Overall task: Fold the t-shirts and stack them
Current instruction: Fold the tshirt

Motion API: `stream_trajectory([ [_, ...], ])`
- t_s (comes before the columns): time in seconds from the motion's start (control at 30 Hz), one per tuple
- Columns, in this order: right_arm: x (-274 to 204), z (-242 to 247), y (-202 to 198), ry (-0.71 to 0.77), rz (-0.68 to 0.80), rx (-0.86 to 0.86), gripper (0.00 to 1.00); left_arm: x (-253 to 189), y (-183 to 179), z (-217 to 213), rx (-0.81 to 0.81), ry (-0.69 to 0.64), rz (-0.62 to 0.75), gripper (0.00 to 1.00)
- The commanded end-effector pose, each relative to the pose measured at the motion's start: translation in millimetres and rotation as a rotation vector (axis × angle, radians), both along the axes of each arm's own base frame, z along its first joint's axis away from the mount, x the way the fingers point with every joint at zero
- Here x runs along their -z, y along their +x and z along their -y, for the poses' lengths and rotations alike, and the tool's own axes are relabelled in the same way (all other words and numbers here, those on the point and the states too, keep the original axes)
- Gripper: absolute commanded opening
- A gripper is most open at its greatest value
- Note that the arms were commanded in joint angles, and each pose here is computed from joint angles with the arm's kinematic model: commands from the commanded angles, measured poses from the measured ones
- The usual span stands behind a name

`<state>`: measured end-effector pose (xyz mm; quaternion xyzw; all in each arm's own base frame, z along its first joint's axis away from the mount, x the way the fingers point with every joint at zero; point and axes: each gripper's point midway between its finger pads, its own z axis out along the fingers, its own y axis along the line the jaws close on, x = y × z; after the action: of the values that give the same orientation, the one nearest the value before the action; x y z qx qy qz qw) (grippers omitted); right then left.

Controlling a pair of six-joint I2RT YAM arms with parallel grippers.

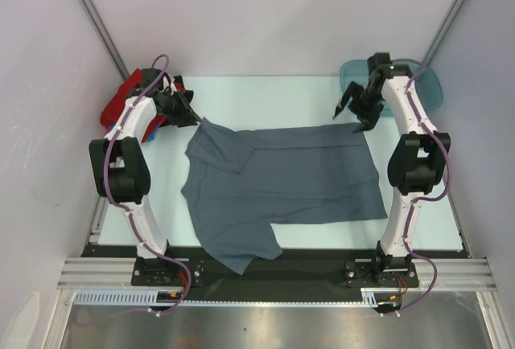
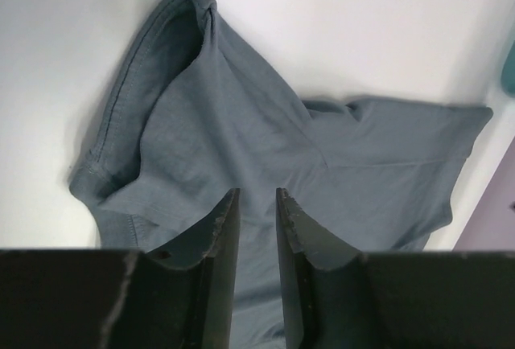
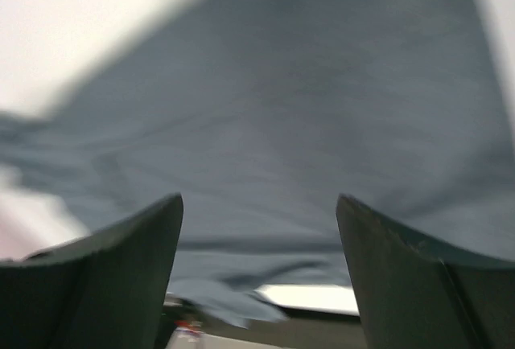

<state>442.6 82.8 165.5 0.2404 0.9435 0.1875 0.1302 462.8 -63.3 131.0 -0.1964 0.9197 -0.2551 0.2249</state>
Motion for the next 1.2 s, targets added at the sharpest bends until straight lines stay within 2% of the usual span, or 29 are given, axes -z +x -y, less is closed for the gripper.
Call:
stream_trajectory([
  [0.0,59.5,63.0,-30.5,-0.401,-0.154,0.054,0.83,-30.7,3.2,-1.2,0.009,0.001,0.094,0.3],
  [0.07,71.5,81.3,-24.2,-0.538,-0.074,0.061,0.82,-44.3,2.8,-6.8,0.023,0.045,0.152,0.35],
  [0.1,90.7,96.8,-41.9,-0.645,-0.089,0.056,0.82,-42.1,1.0,-12.5,0.015,0.086,0.159,0.38],
  [0.13,93.9,103.9,-44.5,-0.691,-0.046,0.041,0.82,-46.0,-1.1,-15.0,0.012,0.108,0.181,0.44],
  [0.17,68.7,106.1,-18.3,-0.698,0.155,0.103,0.83,-60.3,-1.9,-20.3,-0.003,0.139,0.241,0.56],
  [0.2,91.4,108.4,-35.0,-0.698,0.146,0.09,0.84,-56.5,-9.6,-20.9,-0.003,0.149,0.24,0.51],
  [0.23,85.6,105.7,-26.1,-0.656,0.209,0.11,0.84,-62.2,-10.1,-22.1,0.005,0.161,0.273,0.43],
  [0.27,84.7,101.3,-26.8,-0.608,0.215,0.105,0.84,-76.7,-15.7,-19.9,0.007,0.161,0.313,0.39],
  [0.33,81.3,85.4,-24.1,-0.549,0.235,0.06,0.83,-79.1,-25.0,-19.6,0.0,0.16,0.318,0.42],
  [0.37,78.6,79.4,-22.5,-0.55,0.247,0.037,0.83,-84.4,-28.8,-20.3,-0.007,0.163,0.328,0.5],
  [0.5,55.8,42.1,-11.7,-0.538,0.332,-0.084,0.84,-90.5,-46.1,-25.5,-0.032,0.202,0.32,0.51],
  [0.67,35.9,28.2,-5.4,-0.49,0.343,-0.117,0.84,-98.9,-50.5,-28.0,-0.055,0.207,0.346,0.58],
  [0.77,22.2,14.7,-5.4,-0.428,0.371,-0.152,0.87,-107.9,-53.2,-26.7,-0.071,0.195,0.369,0.61],
  [0.8,18.7,10.5,-6.6,-0.416,0.38,-0.164,0.95,-107.9,-54.5,-26.8,-0.074,0.195,0.371,0.62],
  [0.87,9.9,11.0,-8.3,-0.427,0.388,-0.152,1.0,-108.9,-56.8,-29.7,-0.094,0.201,0.371,0.66],
  [0.93,5.4,10.8,-8.0,-0.413,0.389,-0.151,1.0,-104.8,-58.6,-30.2,-0.1,0.202,0.361,0.69],
  [0.97,6.6,6.9,-6.9,-0.395,0.387,-0.163,1.0,-102.1,-59.0,-29.0,-0.098,0.197,0.351,0.78],
  [1.0,1.1,4.1,-3.0,-0.383,0.396,-0.163,1.0,-101.2,-58.8,-27.7,-0.094,0.187,0.346,1.0],
  [1.17,-4.6,-17.5,0.9,-0.275,0.385,-0.196,1.0,-88.7,-60.1,-27.7,-0.105,0.181,0.295,1.0],
])
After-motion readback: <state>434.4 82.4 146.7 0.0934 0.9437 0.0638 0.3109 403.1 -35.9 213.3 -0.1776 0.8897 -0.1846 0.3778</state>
